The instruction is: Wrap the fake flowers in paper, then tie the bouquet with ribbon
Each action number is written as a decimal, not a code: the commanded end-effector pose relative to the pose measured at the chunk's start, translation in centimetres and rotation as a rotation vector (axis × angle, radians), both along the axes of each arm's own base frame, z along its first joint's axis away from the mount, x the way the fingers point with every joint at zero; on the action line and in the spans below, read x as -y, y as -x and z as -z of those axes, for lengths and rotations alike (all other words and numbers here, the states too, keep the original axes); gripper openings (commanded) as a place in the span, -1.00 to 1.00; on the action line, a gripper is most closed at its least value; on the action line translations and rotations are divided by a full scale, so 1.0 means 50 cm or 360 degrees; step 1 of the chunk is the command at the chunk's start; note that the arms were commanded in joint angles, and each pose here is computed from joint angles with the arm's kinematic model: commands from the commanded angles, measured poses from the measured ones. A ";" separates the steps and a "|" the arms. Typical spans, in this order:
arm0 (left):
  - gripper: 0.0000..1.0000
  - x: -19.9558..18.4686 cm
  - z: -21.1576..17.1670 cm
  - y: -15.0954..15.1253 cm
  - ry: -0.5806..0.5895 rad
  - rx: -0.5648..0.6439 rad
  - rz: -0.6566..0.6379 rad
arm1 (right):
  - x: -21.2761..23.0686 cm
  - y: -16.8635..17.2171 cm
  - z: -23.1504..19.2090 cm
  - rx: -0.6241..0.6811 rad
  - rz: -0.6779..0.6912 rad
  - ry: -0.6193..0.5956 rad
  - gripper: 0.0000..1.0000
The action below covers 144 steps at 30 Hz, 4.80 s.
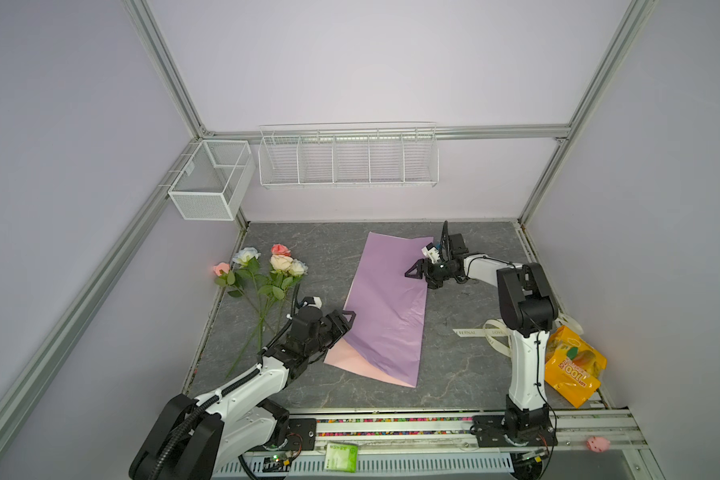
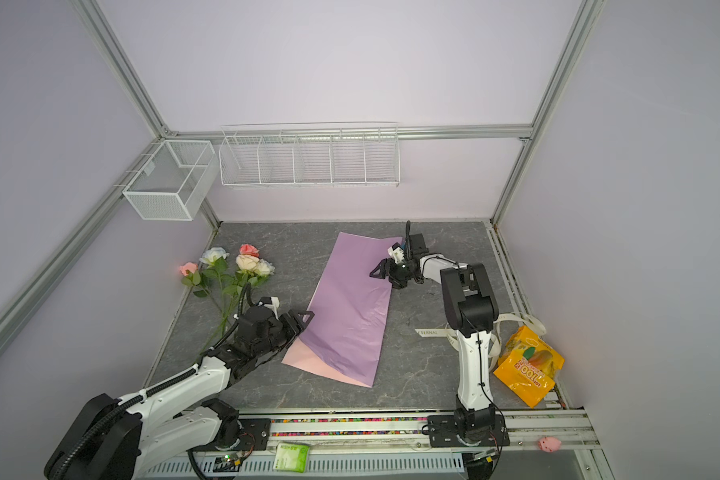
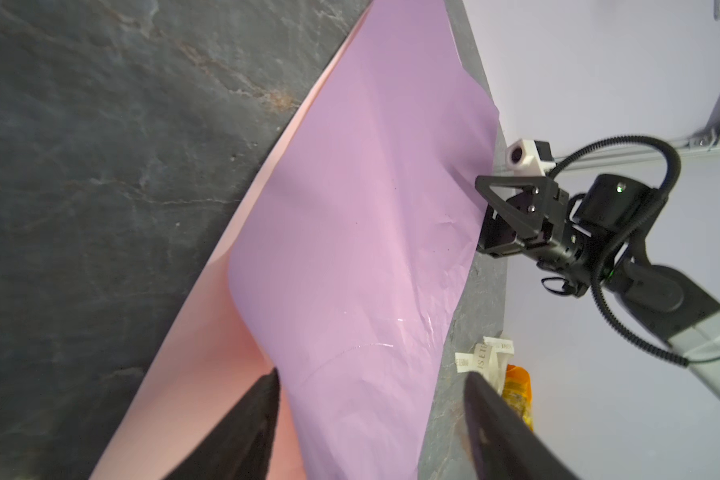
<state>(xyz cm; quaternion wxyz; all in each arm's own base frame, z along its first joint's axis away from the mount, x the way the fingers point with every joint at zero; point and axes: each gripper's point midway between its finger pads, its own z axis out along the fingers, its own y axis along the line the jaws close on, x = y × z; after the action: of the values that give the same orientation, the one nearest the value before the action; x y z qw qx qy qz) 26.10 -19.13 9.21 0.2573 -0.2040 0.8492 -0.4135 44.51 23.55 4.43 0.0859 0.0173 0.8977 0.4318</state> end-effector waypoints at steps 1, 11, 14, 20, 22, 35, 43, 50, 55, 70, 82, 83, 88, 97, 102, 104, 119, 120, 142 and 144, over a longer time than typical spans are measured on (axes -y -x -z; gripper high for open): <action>0.14 0.022 -0.027 -0.008 0.0072 0.0032 0.0101 | 0.010 0.009 -0.036 0.0070 0.0007 0.0019 0.32; -0.73 0.026 -0.044 -0.002 0.0091 0.0020 0.0129 | 0.069 0.060 -0.090 0.0179 0.0073 0.0267 0.44; -0.76 0.028 -0.058 0.001 0.0109 0.0038 0.0141 | 0.098 0.093 -0.113 0.0234 0.0096 0.0414 0.47; -0.87 0.040 -0.086 0.006 0.0163 0.0064 0.0192 | 0.048 0.226 -0.185 0.0575 -0.0077 0.0608 0.48; -0.88 0.045 -0.094 0.006 0.0183 0.0067 0.0210 | -0.003 0.287 -0.203 0.0746 -0.0200 0.0621 0.48; -0.90 0.078 -0.127 0.000 0.0326 0.0058 0.0292 | -0.275 0.549 -0.243 0.2094 -0.0835 0.0946 0.68; -0.90 0.085 -0.138 0.000 0.0369 0.0050 0.0308 | -0.312 0.530 -0.227 0.2314 -0.0690 0.1233 0.75; -0.90 0.087 -0.145 -0.005 0.0391 0.0048 0.0291 | -0.300 0.504 -0.204 0.2268 -0.0513 0.1408 0.38; -0.87 0.085 -0.158 -0.017 0.0379 0.0064 0.0261 | -0.275 0.504 -0.207 0.2228 -0.0441 0.1393 0.08; 0.87 0.012 -0.118 -0.007 -0.0079 -0.0005 0.0141 | -0.160 0.460 -0.214 0.1882 -0.0165 0.1237 -0.88; 0.94 -0.068 0.004 0.046 -0.0508 -0.0281 0.0143 | -0.114 0.446 -0.218 0.1760 -0.0030 0.1083 -0.88; 0.91 -0.067 0.011 0.045 -0.0520 -0.0294 0.0154 | -0.110 0.446 -0.217 0.1755 -0.0026 0.1083 -0.88; 0.75 -0.042 0.033 0.035 -0.0479 -0.0333 0.0226 | -0.095 0.442 -0.217 0.1726 0.0019 0.1061 -0.88; 0.38 0.037 0.080 0.018 -0.0304 -0.0478 0.0460 | -0.072 0.435 -0.218 0.1680 0.0101 0.1041 -0.88; 0.04 0.071 0.089 -0.003 -0.0185 -0.0476 0.0500 | -0.063 0.433 -0.219 0.1656 0.0129 0.1035 -0.88; -0.12 0.073 0.093 -0.009 -0.0187 -0.0477 0.0499 | -0.057 0.431 -0.221 0.1648 0.0153 0.1028 -0.88; -1.00 0.057 -0.004 -0.061 -0.0082 -0.0102 0.0269 | -0.032 0.367 -0.285 0.1580 0.0373 0.0876 -0.88; -1.00 0.047 -0.014 -0.062 -0.0103 -0.0073 0.0234 | -0.037 0.364 -0.297 0.1607 0.0377 0.0861 -0.88; -1.00 -0.027 -0.007 0.079 0.0012 -0.0009 -0.0118 | 0.236 0.295 -0.224 0.1153 0.1122 0.0901 -0.88; -1.00 -0.022 0.004 0.084 0.0004 -0.0034 -0.0103 | 0.264 0.295 -0.199 0.1076 0.1180 0.0927 -0.88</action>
<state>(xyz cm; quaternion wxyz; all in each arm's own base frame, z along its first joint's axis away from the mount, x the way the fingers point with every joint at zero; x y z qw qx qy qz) 21.81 -18.00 9.51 0.2646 -0.2162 0.8497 -0.4016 30.40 11.82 16.64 0.5443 0.1286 0.8242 0.0894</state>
